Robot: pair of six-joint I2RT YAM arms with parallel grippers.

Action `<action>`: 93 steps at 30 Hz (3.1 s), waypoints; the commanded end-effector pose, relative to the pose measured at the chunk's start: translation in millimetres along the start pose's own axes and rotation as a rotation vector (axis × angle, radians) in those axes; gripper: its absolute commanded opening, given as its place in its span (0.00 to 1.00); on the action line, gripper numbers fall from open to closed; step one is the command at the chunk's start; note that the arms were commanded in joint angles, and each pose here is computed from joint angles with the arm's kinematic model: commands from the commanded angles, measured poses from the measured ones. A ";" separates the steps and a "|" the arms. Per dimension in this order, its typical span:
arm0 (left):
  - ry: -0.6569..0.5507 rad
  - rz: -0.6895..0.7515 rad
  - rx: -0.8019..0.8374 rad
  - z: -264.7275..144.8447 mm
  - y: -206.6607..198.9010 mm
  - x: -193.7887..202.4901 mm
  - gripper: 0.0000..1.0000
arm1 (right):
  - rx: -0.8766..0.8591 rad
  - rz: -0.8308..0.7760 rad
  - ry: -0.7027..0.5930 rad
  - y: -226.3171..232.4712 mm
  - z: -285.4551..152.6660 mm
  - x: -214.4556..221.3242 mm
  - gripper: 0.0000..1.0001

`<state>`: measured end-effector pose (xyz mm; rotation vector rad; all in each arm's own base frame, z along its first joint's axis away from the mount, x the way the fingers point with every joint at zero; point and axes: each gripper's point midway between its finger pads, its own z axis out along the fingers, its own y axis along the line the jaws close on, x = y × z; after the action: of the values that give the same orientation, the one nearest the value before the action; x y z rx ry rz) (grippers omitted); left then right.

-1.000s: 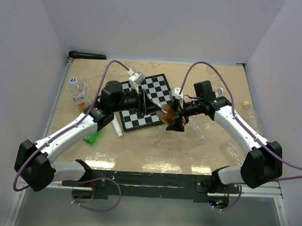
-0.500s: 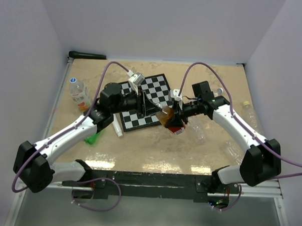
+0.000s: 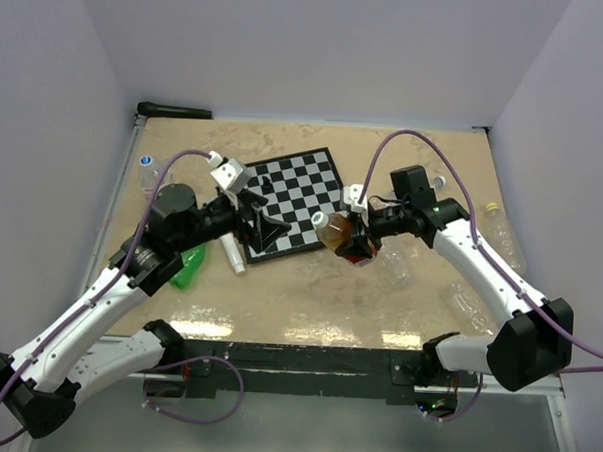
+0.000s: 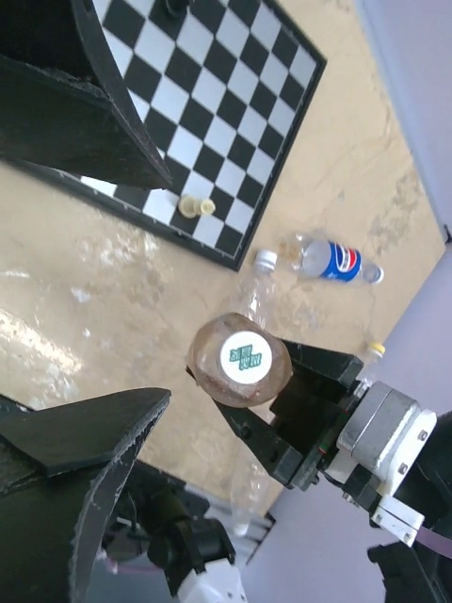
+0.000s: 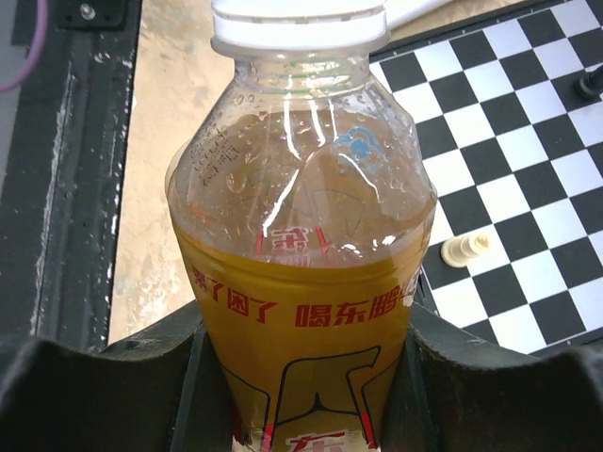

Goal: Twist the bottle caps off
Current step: Unscrew the bottle cap from the plastic bottle.

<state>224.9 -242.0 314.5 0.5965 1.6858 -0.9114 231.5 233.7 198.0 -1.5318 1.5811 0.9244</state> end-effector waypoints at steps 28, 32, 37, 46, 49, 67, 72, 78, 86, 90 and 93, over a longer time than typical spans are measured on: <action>-0.025 0.280 0.339 18.0 -37.2 28.0 0.81 | 0.056 -0.168 0.053 4.6 -9.4 17.7 0.08; -0.027 0.265 0.363 28.1 -42.4 30.2 0.73 | 0.052 -0.165 0.054 5.2 -9.2 18.3 0.08; -0.044 0.256 0.347 43.3 -42.9 24.6 0.69 | 0.040 -0.154 0.062 5.7 -7.3 22.1 0.08; -0.042 0.278 0.385 61.7 -50.4 15.4 0.64 | 0.035 -0.148 0.064 5.7 -6.3 23.5 0.08; -0.032 0.279 0.416 62.8 -55.0 17.8 0.59 | 0.034 -0.148 0.065 5.5 -6.0 23.9 0.08; -0.010 0.253 0.485 68.3 -67.5 22.5 0.35 | 0.025 -0.136 0.065 6.1 -4.4 25.4 0.08; 0.035 0.210 0.469 72.5 -64.4 27.8 0.07 | 0.025 -0.136 0.063 6.1 -4.5 24.7 0.08; 0.072 0.043 0.297 76.0 -45.4 25.7 0.00 | 0.033 -0.128 0.064 5.7 -5.2 24.4 0.08; 0.098 -0.592 -0.187 66.6 0.2 22.3 0.00 | 0.054 -0.106 0.069 0.6 -4.4 25.1 0.08; 0.096 -0.672 -0.186 69.4 -4.1 17.2 0.00 | 0.056 -0.099 0.068 0.3 -4.5 24.6 0.07; 0.079 -0.654 -0.190 70.3 -2.1 12.9 0.00 | 0.062 -0.097 0.067 0.0 -5.2 23.9 0.07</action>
<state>228.6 -317.8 271.4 0.1687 2.1092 -1.2386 237.5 220.9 180.0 -1.5919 1.5397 0.7506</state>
